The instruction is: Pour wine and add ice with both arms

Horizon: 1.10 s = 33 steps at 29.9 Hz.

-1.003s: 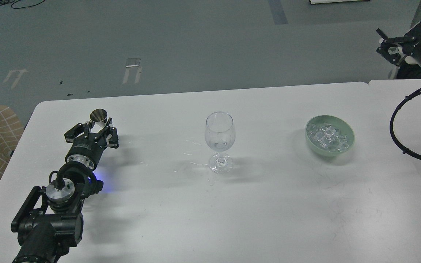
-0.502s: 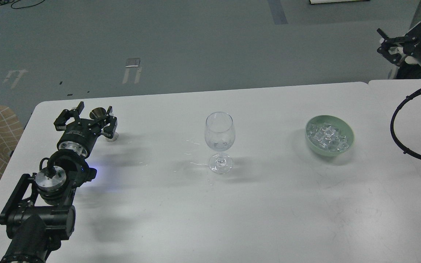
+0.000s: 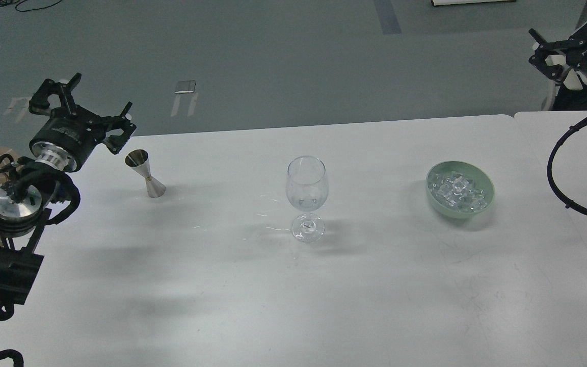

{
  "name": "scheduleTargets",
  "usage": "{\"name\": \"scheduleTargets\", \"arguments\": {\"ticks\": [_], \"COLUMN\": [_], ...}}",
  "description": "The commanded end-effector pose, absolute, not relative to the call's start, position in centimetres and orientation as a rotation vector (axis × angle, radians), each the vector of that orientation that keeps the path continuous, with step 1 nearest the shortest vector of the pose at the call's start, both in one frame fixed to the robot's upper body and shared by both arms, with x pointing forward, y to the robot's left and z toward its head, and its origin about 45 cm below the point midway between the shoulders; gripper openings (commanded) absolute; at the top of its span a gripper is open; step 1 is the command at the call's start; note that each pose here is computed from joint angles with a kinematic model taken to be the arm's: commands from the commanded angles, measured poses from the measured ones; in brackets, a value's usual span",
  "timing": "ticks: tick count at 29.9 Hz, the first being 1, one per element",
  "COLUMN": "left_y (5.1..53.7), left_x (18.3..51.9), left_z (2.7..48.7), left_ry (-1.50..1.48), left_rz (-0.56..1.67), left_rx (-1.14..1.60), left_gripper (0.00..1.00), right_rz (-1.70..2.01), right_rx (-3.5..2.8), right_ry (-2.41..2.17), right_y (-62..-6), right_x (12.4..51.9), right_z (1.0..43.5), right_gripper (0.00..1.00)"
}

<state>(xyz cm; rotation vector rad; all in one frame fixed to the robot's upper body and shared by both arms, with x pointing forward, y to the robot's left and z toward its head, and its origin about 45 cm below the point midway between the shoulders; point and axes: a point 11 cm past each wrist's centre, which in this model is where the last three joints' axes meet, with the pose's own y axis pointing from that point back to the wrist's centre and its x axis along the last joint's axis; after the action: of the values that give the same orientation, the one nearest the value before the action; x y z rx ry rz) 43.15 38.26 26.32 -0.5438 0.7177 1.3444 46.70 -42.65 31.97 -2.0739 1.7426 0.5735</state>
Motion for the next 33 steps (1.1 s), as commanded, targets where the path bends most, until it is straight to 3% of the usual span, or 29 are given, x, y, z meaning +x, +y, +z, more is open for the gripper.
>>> {"name": "scheduleTargets", "arguments": {"ticks": [1,10,17,27,33], "left_y": [37.2,35.0,33.4,34.4,35.0], "left_x": [44.4,44.7,44.8,44.6,44.7], "left_z": [28.4,28.2,27.4,28.5,29.2], "left_ry": [0.579,0.384,0.408,0.450,0.432], "left_rz": [1.334,1.273,1.248,1.247,1.259], "left_rx": [-0.405,-0.208,-0.203,-0.335,-0.396], "left_gripper": [0.97,0.97,0.97,0.94,0.95], "right_rz": [0.510,0.091,-0.566,-1.374,-1.472], "right_rx": [-2.171,-2.481,-2.955,-3.379,-3.584], "right_ry": [1.842,2.034,2.071,1.630,1.398], "right_y": [-43.1,-42.1,-40.6,-37.1,-36.3], "right_x": [46.2,46.4,45.1,44.5,43.3], "right_z": [31.0,31.0,31.3,28.7,25.3], "right_gripper": [1.00,1.00,1.00,1.00,0.98]}}
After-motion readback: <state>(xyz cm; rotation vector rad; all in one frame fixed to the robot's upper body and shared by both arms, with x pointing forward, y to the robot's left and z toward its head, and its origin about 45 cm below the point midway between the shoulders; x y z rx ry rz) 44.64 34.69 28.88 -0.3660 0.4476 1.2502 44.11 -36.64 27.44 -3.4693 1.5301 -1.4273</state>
